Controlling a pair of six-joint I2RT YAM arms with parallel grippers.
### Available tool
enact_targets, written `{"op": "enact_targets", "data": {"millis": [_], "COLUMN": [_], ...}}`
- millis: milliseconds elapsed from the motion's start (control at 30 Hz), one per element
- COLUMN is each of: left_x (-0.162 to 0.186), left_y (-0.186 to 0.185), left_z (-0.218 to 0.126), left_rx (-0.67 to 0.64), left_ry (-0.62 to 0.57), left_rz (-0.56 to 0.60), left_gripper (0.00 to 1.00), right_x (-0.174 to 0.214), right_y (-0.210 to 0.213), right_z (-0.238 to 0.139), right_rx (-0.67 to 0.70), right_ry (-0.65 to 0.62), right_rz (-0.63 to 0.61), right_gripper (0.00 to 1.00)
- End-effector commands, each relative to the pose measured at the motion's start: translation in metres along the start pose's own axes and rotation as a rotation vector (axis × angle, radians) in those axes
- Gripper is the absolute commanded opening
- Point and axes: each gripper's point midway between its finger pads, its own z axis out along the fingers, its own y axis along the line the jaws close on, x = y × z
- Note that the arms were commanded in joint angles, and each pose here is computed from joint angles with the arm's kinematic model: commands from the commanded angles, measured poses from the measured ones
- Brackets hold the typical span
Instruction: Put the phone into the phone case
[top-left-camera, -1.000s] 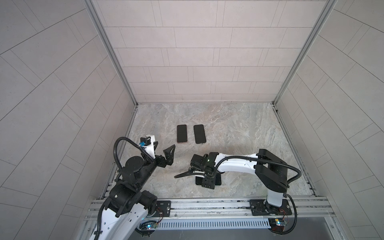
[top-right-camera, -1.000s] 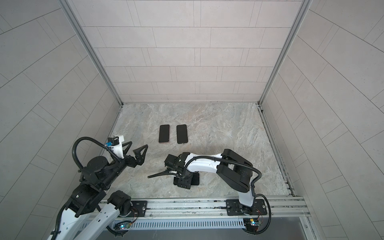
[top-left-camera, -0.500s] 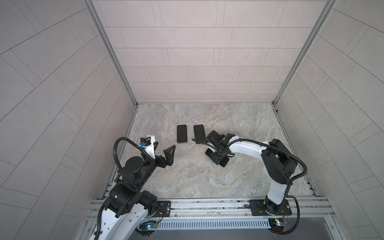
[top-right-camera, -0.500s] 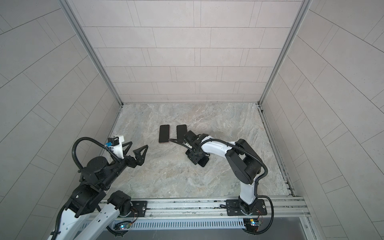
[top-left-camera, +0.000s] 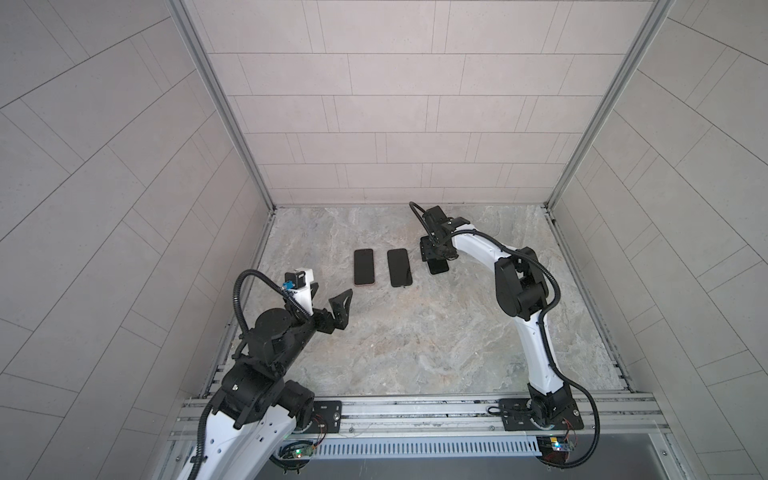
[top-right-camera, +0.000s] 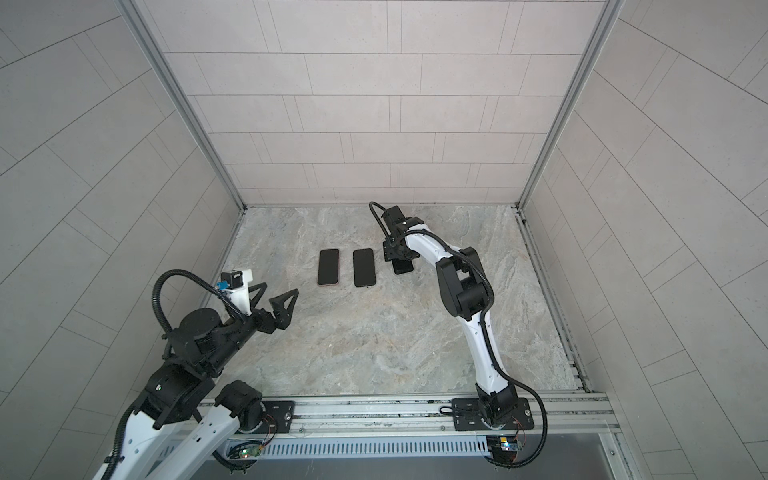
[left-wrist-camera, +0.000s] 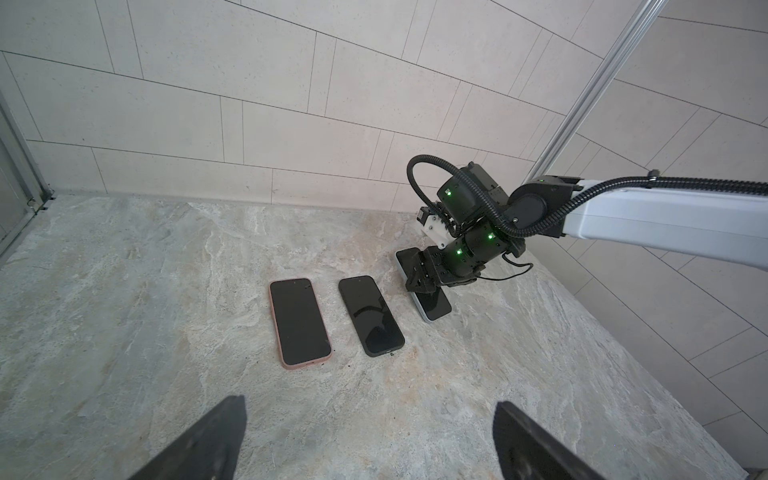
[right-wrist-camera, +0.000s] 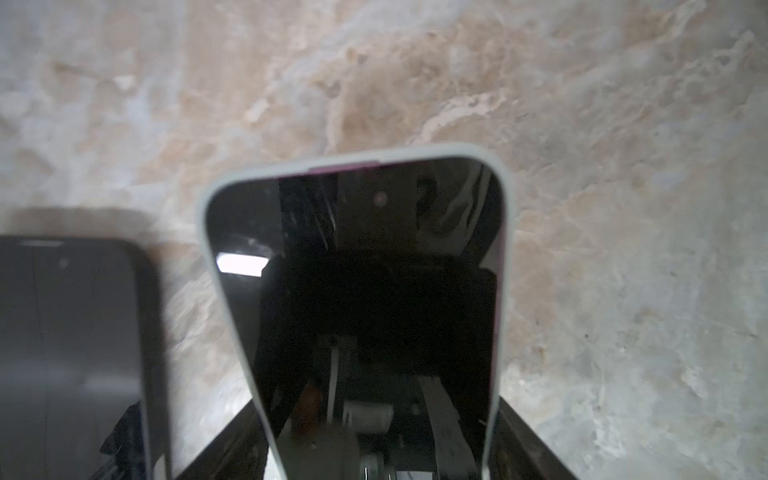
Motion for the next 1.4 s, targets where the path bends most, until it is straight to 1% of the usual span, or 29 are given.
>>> {"op": "enact_targets", "data": {"millis": [0, 67, 167, 200, 233, 300, 400, 467, 533, 567, 633, 667, 700, 733, 800, 833, 867, 900, 933, 1000, 1067, 1133, 1167, 1233, 1300, 1333, 1367], "left_x": [0.000, 0.001, 0.003, 0.003, 0.004, 0.005, 0.007, 0.010, 0.013, 0.015, 0.025, 0.027, 0.031, 0.037, 0.046, 0.048, 0.044, 0.049, 0.053, 0.054, 0.063, 0.068, 0.058, 0.058, 0.061, 0.063, 0.063], "left_y": [0.000, 0.000, 0.000, 0.000, 0.001, 0.003, 0.011, 0.023, 0.048, 0.057, 0.072, 0.077, 0.082, 0.085, 0.091, 0.095, 0.098, 0.104, 0.109, 0.120, 0.135, 0.150, 0.152, 0.166, 0.176, 0.183, 0.190], "left_z": [0.001, 0.002, 0.005, 0.006, 0.006, 0.008, 0.009, 0.011, 0.011, 0.012, 0.018, 0.020, 0.026, 0.032, 0.045, 0.050, 0.054, 0.060, 0.065, 0.073, 0.078, 0.079, 0.082, 0.085, 0.090, 0.093, 0.096], "left_rx": [0.001, 0.001, 0.000, -0.002, -0.006, -0.022, -0.067, -0.130, -0.264, -0.308, -0.379, -0.403, -0.424, -0.432, -0.444, -0.464, -0.479, -0.504, -0.525, -0.578, -0.650, -0.703, -0.714, -0.736, -0.717, -0.708, -0.715], "left_ry": [0.000, 0.005, 0.016, 0.019, 0.023, 0.031, 0.037, 0.036, 0.001, -0.013, -0.033, -0.049, -0.067, -0.072, -0.081, -0.087, -0.111, -0.113, -0.104, -0.065, -0.019, 0.003, -0.016, -0.013, 0.004, 0.007, 0.009], "left_rz": [0.000, 0.001, -0.001, -0.002, -0.002, -0.004, -0.007, 0.014, 0.036, 0.052, 0.081, 0.088, 0.091, 0.103, 0.129, 0.132, 0.133, 0.155, 0.186, 0.223, 0.256, 0.254, 0.246, 0.227, 0.222, 0.207, 0.194], "left_gripper": [1.00, 1.00, 1.00, 1.00, 1.00, 1.00, 1.00, 1.00, 1.00, 1.00, 1.00, 1.00, 1.00, 1.00, 1.00, 1.00, 1.00, 1.00, 1.00, 1.00, 1.00, 1.00, 1.00, 1.00, 1.00, 1.00, 1.00], "right_x": [0.002, 0.004, 0.004, 0.004, 0.001, -0.003, -0.014, -0.021, -0.023, -0.023, -0.009, 0.002, 0.017, 0.032, 0.057, 0.067, 0.076, 0.082, 0.086, 0.090, 0.092, 0.095, 0.097, 0.100, 0.104, 0.104, 0.104], "right_y": [-0.007, -0.007, -0.005, -0.006, -0.005, -0.005, -0.014, -0.023, -0.041, -0.054, -0.088, -0.106, -0.128, -0.148, -0.176, -0.183, -0.185, -0.183, -0.186, -0.196, -0.200, -0.207, -0.210, -0.216, -0.226, -0.231, -0.232], "right_z": [-0.010, -0.008, -0.009, -0.010, -0.015, -0.026, -0.057, -0.085, -0.118, -0.139, -0.174, -0.185, -0.192, -0.192, -0.190, -0.187, -0.179, -0.173, -0.167, -0.155, -0.142, -0.128, -0.122, -0.116, -0.109, -0.108, -0.106], "right_rx": [0.043, 0.040, 0.027, 0.025, 0.021, 0.019, 0.048, 0.070, 0.124, 0.161, 0.257, 0.288, 0.312, 0.313, 0.322, 0.336, 0.348, 0.353, 0.374, 0.423, 0.456, 0.456, 0.457, 0.445, 0.427, 0.447, 0.447], "right_ry": [0.032, 0.032, 0.027, 0.022, 0.008, -0.020, -0.092, -0.181, -0.323, -0.408, -0.574, -0.625, -0.666, -0.688, -0.734, -0.764, -0.778, -0.793, -0.799, -0.789, -0.786, -0.776, -0.775, -0.801, -0.798, -0.814, -0.799], "right_rz": [0.068, 0.083, 0.105, 0.107, 0.104, 0.086, 0.031, -0.015, -0.065, -0.070, -0.101, -0.090, -0.043, 0.005, 0.066, 0.061, 0.020, -0.030, -0.042, -0.032, -0.036, -0.014, -0.003, 0.030, 0.087, 0.094, 0.093], "right_gripper": [0.60, 0.64, 0.73, 0.79, 0.99, 1.00, 1.00, 1.00, 1.00, 1.00, 1.00, 1.00, 1.00, 1.00, 1.00, 1.00, 1.00, 1.00, 1.00, 1.00, 1.00, 1.00, 1.00, 1.00, 1.00, 1.00, 1.00]}}
